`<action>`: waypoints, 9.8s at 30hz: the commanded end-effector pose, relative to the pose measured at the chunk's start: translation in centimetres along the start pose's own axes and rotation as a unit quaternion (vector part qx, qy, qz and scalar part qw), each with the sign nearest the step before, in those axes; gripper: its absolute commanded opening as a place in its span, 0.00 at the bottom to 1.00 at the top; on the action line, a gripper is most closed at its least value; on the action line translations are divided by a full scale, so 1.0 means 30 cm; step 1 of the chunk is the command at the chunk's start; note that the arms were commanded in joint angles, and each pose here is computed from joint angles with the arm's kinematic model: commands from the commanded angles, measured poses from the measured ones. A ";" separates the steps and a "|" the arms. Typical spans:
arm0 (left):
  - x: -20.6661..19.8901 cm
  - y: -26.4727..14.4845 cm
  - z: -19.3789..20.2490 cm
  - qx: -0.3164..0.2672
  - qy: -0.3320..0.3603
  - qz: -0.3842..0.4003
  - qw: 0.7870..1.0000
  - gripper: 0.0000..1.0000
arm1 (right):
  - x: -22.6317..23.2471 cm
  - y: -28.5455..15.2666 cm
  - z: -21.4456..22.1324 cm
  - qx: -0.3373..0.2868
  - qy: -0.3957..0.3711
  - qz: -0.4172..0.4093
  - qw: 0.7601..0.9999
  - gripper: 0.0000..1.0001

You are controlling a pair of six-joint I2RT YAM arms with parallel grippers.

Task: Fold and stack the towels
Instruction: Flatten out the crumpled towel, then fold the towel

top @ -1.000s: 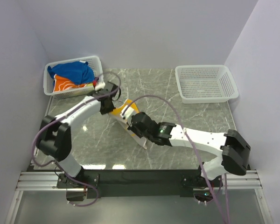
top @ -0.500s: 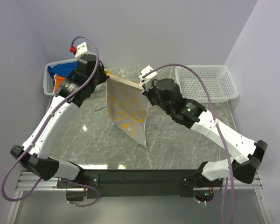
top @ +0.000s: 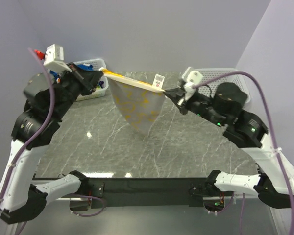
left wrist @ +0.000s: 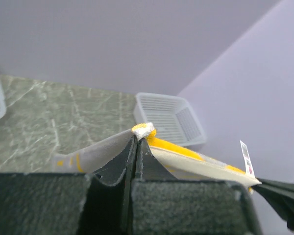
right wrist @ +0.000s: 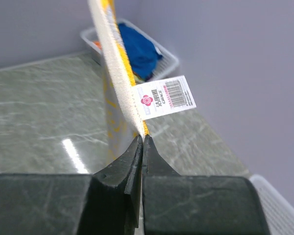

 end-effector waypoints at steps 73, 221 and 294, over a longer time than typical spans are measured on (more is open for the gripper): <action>0.434 0.608 1.212 0.465 0.055 -0.219 0.856 0.64 | -0.250 0.013 1.134 0.262 0.465 0.337 0.776 0.65; 0.535 0.832 1.140 0.431 0.232 -0.144 0.860 0.01 | -0.555 0.846 1.202 0.395 0.291 0.180 0.853 0.55; 0.572 0.883 0.633 0.230 0.352 -0.152 0.894 0.01 | -0.708 0.694 0.722 0.213 0.136 0.234 0.939 0.00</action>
Point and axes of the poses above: each gripper's point midway between its finger pads, its own y axis out along the fingers, its own x axis along the line the jaws close on, z = x × y, the point moved 9 cm from there along -y, back along the fingers, and after that the axes turned 11 degrees about y, right-handed, at the moved point
